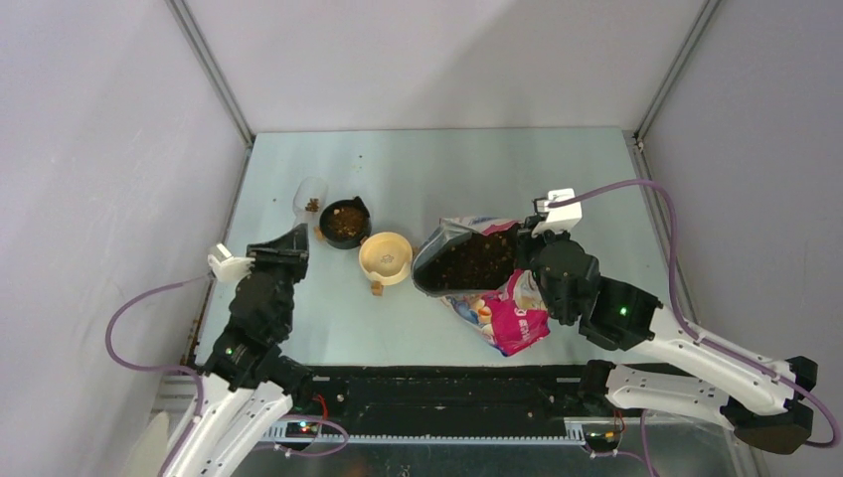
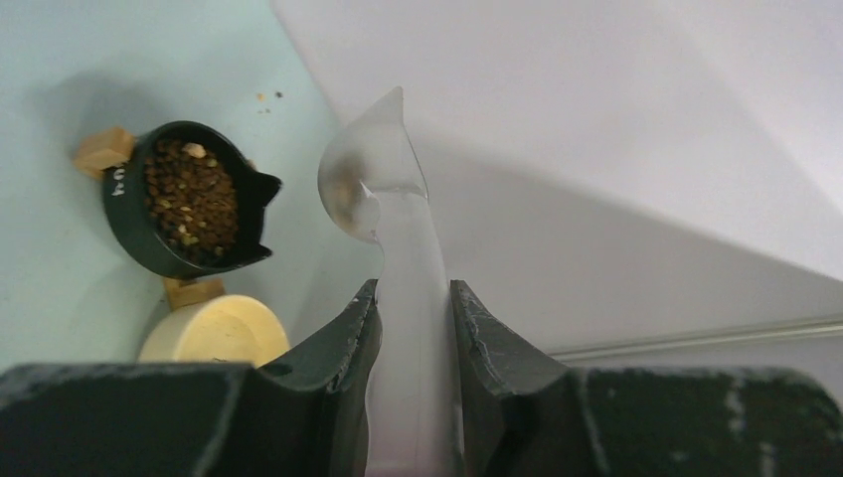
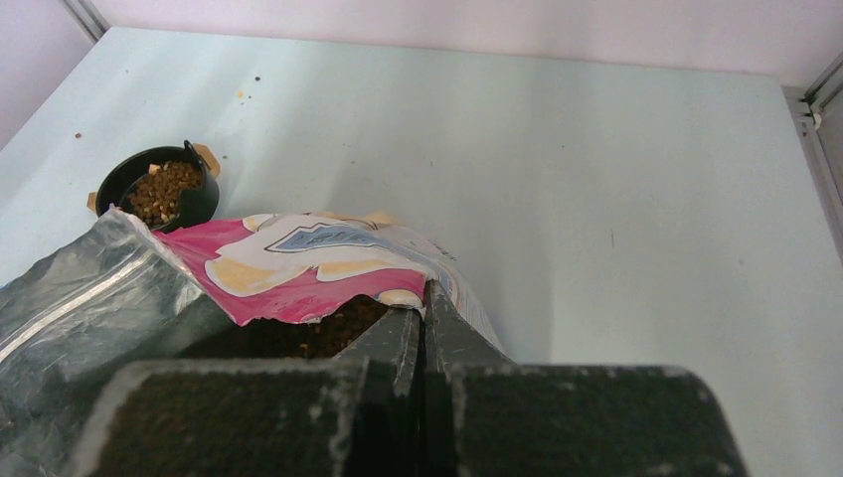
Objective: Serve the pet food
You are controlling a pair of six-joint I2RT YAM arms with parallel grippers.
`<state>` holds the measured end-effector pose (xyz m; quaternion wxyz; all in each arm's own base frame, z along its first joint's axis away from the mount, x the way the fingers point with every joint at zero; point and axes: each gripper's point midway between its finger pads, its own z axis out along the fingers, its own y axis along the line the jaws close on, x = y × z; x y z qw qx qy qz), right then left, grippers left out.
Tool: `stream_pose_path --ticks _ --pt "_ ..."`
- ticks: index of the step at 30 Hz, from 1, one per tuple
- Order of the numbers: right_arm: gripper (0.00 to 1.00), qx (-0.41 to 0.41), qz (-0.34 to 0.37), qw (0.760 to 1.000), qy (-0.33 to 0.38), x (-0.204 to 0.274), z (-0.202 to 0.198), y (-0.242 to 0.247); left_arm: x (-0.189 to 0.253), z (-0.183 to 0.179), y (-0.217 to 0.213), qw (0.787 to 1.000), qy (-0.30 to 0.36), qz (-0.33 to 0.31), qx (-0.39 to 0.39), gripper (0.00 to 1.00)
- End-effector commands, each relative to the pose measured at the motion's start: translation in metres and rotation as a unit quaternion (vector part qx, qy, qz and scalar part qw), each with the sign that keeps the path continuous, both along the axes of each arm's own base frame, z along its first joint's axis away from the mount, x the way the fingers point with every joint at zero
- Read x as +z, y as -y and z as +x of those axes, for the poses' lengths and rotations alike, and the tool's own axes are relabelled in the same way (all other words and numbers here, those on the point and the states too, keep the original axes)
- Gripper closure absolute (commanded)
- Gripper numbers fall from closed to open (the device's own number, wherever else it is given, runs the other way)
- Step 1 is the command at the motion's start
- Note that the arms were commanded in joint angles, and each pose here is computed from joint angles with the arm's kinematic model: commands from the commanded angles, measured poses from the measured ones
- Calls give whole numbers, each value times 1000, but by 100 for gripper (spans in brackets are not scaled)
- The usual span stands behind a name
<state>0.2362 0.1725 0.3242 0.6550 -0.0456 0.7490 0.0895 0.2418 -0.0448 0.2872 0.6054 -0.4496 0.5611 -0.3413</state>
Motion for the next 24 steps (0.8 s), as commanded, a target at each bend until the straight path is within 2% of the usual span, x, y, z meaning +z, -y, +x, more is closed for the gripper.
stream_pose_path --ticks 1,9,24 --pt "100 -31 198 975 101 106 -8 28 -9 21 11 999 -20 -3 -38 100" --pt "100 -35 197 974 104 107 -10 34 -52 48 6 995 -86 23 -44 100" --pt "100 -41 186 976 101 103 -7 31 -83 62 -12 984 -168 49 -26 100"
